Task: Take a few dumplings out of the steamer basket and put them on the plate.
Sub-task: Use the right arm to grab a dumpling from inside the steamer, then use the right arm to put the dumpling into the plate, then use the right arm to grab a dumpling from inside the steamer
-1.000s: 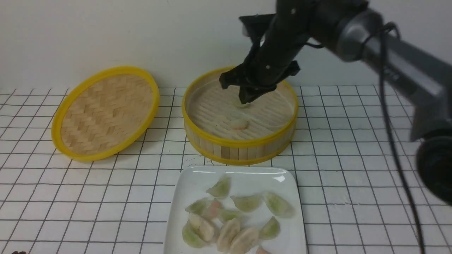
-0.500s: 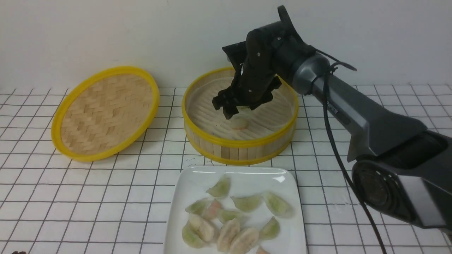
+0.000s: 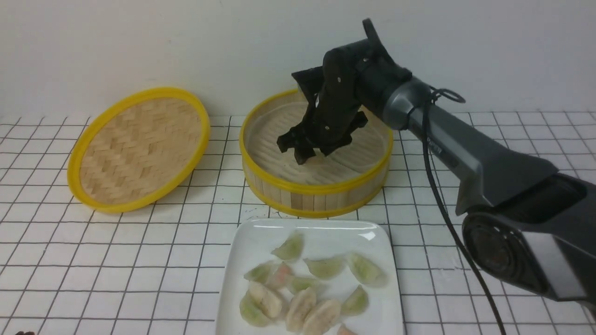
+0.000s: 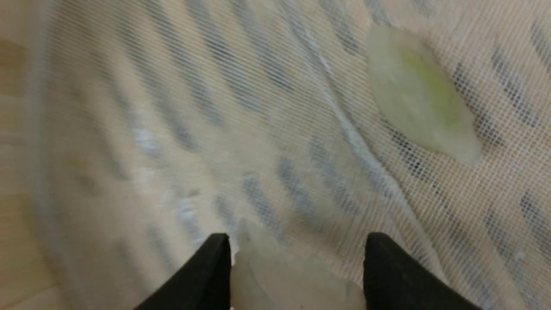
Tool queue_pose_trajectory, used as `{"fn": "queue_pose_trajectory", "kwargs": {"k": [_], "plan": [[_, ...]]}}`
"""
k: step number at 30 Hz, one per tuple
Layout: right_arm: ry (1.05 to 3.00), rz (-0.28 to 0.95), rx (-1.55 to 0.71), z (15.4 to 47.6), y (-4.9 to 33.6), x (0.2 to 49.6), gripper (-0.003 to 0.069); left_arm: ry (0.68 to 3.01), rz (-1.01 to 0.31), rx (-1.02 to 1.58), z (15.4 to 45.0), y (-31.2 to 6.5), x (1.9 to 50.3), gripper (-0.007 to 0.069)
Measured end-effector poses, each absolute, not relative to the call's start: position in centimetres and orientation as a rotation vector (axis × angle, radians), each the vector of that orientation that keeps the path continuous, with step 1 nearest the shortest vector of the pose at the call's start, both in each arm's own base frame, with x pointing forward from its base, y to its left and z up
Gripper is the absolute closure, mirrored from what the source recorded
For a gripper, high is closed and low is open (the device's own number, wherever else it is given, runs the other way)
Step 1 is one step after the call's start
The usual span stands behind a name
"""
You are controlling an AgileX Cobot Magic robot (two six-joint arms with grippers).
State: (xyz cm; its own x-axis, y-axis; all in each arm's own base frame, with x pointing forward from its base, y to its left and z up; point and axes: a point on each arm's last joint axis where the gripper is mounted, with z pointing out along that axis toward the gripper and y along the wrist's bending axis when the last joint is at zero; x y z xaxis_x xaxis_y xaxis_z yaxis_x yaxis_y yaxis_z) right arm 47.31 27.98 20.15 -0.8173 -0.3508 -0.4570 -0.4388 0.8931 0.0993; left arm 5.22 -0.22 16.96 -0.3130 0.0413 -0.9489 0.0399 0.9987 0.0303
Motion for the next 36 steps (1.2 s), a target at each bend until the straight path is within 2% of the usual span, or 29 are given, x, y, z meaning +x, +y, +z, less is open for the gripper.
{"fn": "queue_pose_trajectory", "kwargs": {"k": [2,3,6,8,10,13,18,21,25,28,33,36], "plan": [[2.62,0.342,-0.566,22.9,27.7,46.1,0.0299,1.89,0.001,0.058,17.0,-0.2,5.2,0.0631],[2.611,0.392,-0.558,25.4,27.4,44.9,0.0299,1.89,0.001,0.058,17.0,-0.2,5.2,0.0631],[2.634,0.45,-0.557,28.6,26.3,41.8,0.0299,1.89,0.001,0.058,17.0,-0.2,5.2,0.0631],[2.662,0.455,-0.569,29.4,25.8,39.9,0.0299,1.89,0.001,0.058,17.0,-0.2,5.2,0.0631],[2.732,0.438,-0.628,29.0,25.5,36.7,0.0299,1.89,0.001,0.058,17.0,-0.2,5.2,0.0631],[2.819,0.397,-0.731,26.4,25.8,34.6,0.0299,1.89,0.001,0.058,17.0,-0.2,5.2,0.0631],[2.904,0.358,-0.795,22.6,26.4,34.3,0.0298,1.89,0.001,0.058,17.0,-0.2,5.2,0.0631],[2.927,0.346,-0.8,21.2,26.6,34.6,0.0265,1.89,0.001,0.058,17.0,-0.2,5.2,0.0631],[2.928,0.323,-0.805,20.1,26.7,35.0,0.0184,1.89,0.001,0.058,17.0,-0.2,5.2,0.0631],[2.881,0.283,-0.816,20.8,26.7,35.6,0.0141,1.89,0.001,0.058,17.0,-0.2,5.2,0.0631],[2.65,0.183,-0.771,24.4,25.9,39.2,0.0126,1.89,0.001,0.058,17.0,-0.2,5.2,0.0631],[2.544,0.186,-0.69,26.0,25.1,42.1,0.0125,1.89,0.001,0.058,17.0,-0.2,5.2,0.0631]]}}
